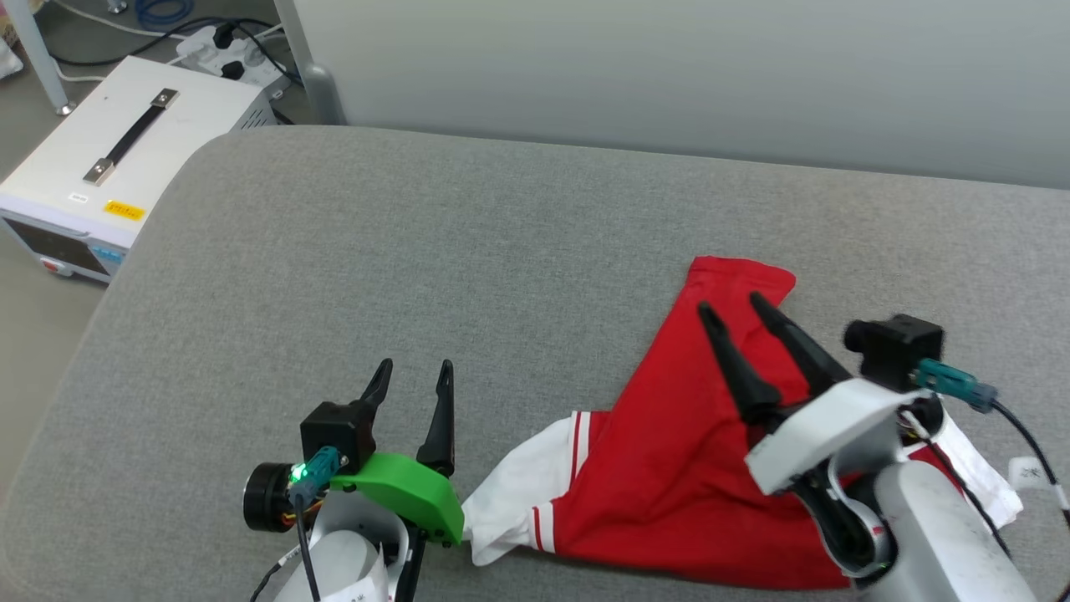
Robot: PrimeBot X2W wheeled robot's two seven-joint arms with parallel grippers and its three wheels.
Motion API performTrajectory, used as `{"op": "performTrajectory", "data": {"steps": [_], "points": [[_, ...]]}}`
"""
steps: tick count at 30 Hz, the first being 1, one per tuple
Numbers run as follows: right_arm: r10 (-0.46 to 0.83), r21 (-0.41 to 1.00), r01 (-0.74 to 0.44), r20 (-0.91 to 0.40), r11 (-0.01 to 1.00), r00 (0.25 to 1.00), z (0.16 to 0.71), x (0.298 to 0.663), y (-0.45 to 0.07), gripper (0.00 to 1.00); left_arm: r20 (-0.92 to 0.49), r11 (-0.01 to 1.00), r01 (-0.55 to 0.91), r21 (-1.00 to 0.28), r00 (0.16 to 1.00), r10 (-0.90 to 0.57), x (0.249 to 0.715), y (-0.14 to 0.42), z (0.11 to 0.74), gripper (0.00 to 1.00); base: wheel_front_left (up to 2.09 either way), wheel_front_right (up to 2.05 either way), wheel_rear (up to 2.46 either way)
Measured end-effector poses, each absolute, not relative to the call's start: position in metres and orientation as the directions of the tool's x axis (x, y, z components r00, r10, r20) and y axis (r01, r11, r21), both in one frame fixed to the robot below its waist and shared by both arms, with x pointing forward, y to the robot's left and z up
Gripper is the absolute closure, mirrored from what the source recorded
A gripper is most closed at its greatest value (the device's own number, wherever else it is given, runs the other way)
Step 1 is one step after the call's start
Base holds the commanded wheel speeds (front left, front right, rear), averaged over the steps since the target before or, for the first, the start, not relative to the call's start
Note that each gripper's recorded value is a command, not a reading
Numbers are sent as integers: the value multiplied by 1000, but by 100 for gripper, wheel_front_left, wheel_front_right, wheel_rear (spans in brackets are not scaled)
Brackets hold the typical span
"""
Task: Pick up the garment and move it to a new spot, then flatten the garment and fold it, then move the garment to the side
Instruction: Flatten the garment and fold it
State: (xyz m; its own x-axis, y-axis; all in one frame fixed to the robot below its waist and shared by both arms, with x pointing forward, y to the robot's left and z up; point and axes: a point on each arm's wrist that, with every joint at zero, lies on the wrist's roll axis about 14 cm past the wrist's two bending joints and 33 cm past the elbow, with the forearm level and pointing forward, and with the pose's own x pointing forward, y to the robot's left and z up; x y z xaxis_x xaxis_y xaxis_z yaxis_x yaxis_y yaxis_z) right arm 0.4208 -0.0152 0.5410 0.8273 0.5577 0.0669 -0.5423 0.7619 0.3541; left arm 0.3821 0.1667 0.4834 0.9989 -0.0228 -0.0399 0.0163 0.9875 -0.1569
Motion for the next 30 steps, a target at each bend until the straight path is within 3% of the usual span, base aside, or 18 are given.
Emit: {"op": "performTrajectory", "data": {"steps": [6, 13, 24, 30], "points": [[325, 301, -320, 37, 898, 945, 536, 418, -108, 0, -20, 987, 34, -157, 999, -37, 378, 162, 492, 0, 0, 0, 0], [131, 257, -120, -25, 959, 991, 530, 396, -180, 0, 2, 987, 51, -152, 999, -52, 383, 157, 500, 0, 0, 0, 0], [49, 249, 9, -226, 968, 973, 495, 367, -216, 0, 5, 988, 60, -143, 998, -60, 386, 155, 504, 0, 0, 0, 0], [53, 248, 80, -488, 965, 871, 443, 351, -240, 0, 2, 988, 58, -144, 998, -58, 388, 155, 504, 0, 0, 0, 0]]}}
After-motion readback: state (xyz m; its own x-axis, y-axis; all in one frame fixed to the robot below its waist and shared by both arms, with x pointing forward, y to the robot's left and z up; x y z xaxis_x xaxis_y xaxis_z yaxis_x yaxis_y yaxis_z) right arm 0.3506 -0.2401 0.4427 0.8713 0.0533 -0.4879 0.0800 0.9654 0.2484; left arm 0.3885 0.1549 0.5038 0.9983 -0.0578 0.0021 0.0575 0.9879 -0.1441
